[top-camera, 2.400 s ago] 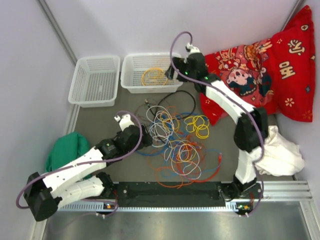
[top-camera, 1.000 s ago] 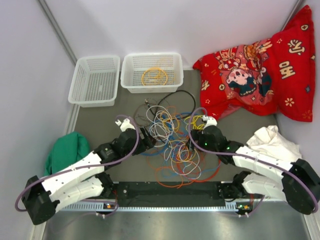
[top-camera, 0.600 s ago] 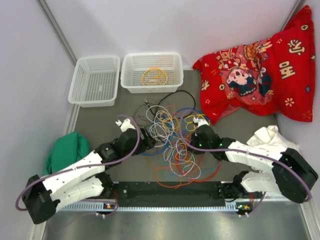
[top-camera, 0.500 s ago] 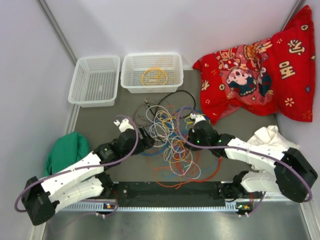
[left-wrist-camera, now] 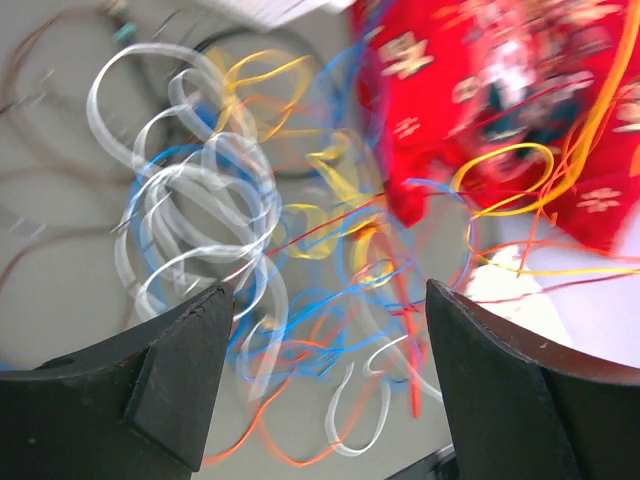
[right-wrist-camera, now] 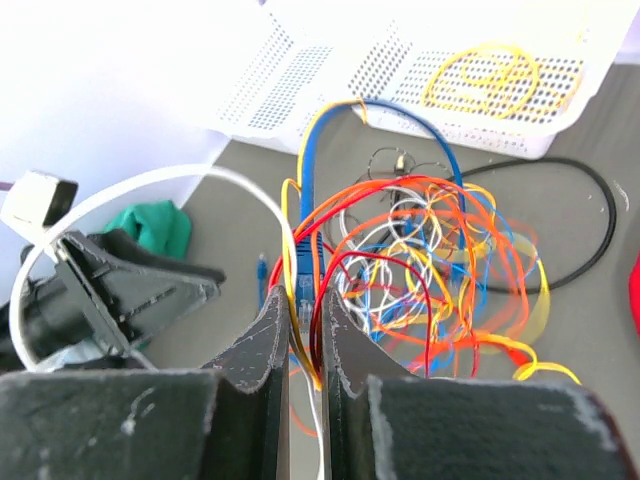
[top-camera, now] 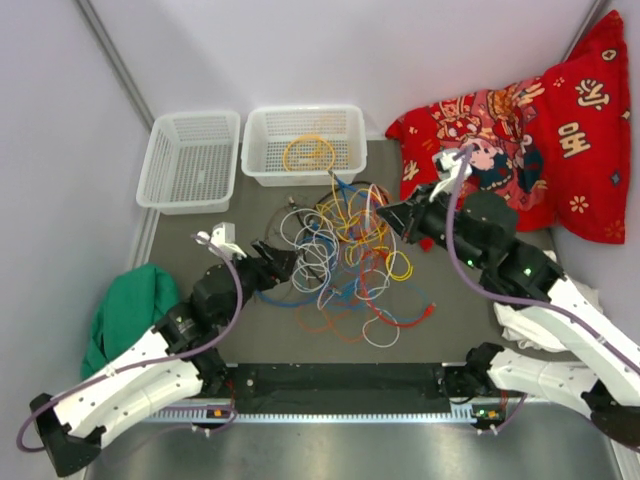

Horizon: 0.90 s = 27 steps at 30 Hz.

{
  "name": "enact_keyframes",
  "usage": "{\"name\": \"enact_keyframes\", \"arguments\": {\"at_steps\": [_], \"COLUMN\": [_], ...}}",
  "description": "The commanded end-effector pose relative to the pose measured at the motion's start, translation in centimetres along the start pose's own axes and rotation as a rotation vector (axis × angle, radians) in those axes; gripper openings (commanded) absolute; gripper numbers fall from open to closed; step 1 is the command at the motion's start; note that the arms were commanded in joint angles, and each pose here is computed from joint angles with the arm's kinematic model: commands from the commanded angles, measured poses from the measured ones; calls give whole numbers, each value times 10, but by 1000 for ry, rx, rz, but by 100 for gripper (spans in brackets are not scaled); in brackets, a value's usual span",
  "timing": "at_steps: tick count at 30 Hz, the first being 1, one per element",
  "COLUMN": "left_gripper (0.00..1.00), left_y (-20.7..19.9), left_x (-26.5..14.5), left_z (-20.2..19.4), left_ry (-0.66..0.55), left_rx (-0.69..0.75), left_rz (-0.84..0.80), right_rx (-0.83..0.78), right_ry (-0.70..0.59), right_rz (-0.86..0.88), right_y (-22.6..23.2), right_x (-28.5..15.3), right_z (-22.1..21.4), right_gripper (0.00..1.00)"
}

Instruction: Untangle the cables

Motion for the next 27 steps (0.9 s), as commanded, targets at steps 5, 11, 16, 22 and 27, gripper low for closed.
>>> {"name": "enact_keyframes", "arguments": {"at_steps": [5, 11, 16, 22, 27], "left_gripper": [76, 70, 66, 62, 62], "left_y": [-51, -81, -101, -114, -120], "left_x": [-5, 5, 23, 38, 49], "left_z": [15, 6, -8, -11, -12], "left_ry": [-155, -112, -52, -50, -60], "left_rx": [-8, 39, 101, 173, 197], "left_rz": [-406, -573, -664, -696, -710], "right_rx": [103, 164, 203, 228, 237], "right_ry": [-23, -9, 48, 54, 67], "right_rz": [122, 140, 228, 256, 281], "right_y": [23, 24, 38, 42, 47], "right_x": [-37, -43, -45, -51, -53], "right_z": [14, 7, 1, 2, 2], "right_gripper": [0, 0, 0, 0, 0]}}
Point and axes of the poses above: each gripper's point midway between its finger pads, its own x axis out along the fingers, its own y axis along the line the jaws close on, z = x × y, the point moved 4 cm from there along -x, back along the fingers, and after that the axes turned 4 degrees about x, right-handed, at the moved point
